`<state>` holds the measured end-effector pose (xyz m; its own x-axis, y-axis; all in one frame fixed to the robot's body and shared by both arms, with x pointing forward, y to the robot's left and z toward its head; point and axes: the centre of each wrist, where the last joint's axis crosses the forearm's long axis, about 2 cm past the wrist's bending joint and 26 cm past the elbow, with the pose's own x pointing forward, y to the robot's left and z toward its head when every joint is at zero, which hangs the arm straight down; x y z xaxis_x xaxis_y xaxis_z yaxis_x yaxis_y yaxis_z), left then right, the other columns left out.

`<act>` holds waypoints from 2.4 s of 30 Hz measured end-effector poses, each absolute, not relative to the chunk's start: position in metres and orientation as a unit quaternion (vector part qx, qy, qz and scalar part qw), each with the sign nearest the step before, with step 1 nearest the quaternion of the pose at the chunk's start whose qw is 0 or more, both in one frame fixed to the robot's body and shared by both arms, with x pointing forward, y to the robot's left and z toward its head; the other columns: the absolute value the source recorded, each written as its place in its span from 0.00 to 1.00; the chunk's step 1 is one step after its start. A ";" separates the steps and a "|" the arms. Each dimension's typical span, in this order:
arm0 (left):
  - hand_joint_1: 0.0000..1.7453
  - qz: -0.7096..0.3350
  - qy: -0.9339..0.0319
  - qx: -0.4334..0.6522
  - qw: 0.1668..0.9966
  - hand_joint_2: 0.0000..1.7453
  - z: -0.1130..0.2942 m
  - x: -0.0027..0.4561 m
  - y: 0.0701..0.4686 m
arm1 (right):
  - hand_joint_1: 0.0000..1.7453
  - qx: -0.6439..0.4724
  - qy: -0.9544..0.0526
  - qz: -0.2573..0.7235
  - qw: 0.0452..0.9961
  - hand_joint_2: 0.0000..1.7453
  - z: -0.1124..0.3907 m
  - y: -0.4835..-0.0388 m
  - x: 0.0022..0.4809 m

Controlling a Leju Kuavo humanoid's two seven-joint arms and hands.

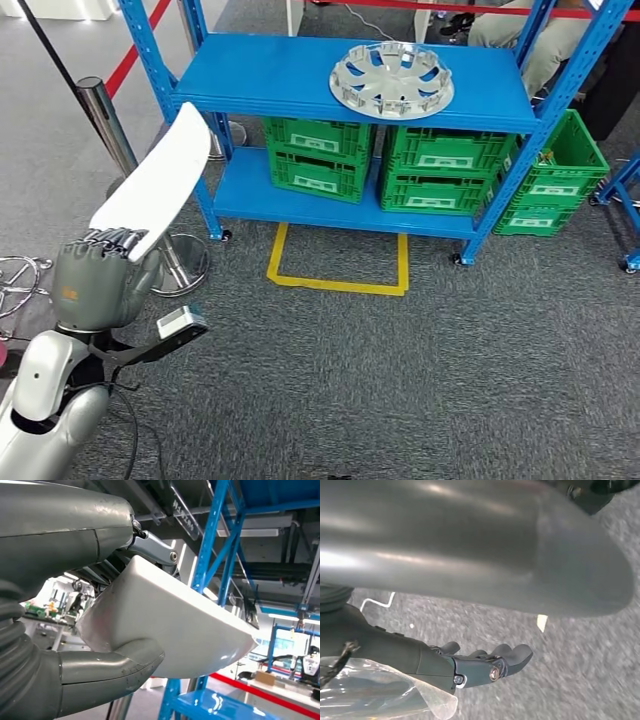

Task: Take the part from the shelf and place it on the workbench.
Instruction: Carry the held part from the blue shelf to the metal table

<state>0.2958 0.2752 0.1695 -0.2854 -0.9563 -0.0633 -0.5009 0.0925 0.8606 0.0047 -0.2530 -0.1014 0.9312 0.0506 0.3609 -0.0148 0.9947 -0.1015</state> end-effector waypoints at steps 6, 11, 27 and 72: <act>1.00 -0.415 -0.686 0.530 0.276 1.00 0.168 0.295 0.275 | 0.00 -0.049 -0.186 0.017 0.981 0.00 -0.101 -0.253 0.006; 1.00 -0.415 -0.685 0.531 0.276 1.00 0.168 0.295 0.276 | 0.00 -0.047 -0.189 0.019 0.981 0.00 -0.101 -0.253 0.008; 1.00 -0.404 -0.701 0.522 0.271 1.00 0.169 0.295 0.279 | 0.00 -0.044 -0.190 0.019 0.981 0.00 -0.101 -0.252 0.008; 1.00 -0.404 -0.697 0.525 0.276 1.00 0.167 0.294 0.281 | 0.00 -0.031 -0.187 0.007 0.982 0.00 -0.102 -0.252 0.007</act>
<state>0.2939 0.2813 0.1667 -0.2977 -0.9539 -0.0392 -0.5085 0.1237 0.8521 0.0066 -0.2518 -0.1016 0.9303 0.0250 0.3661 -0.0017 0.9979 -0.0640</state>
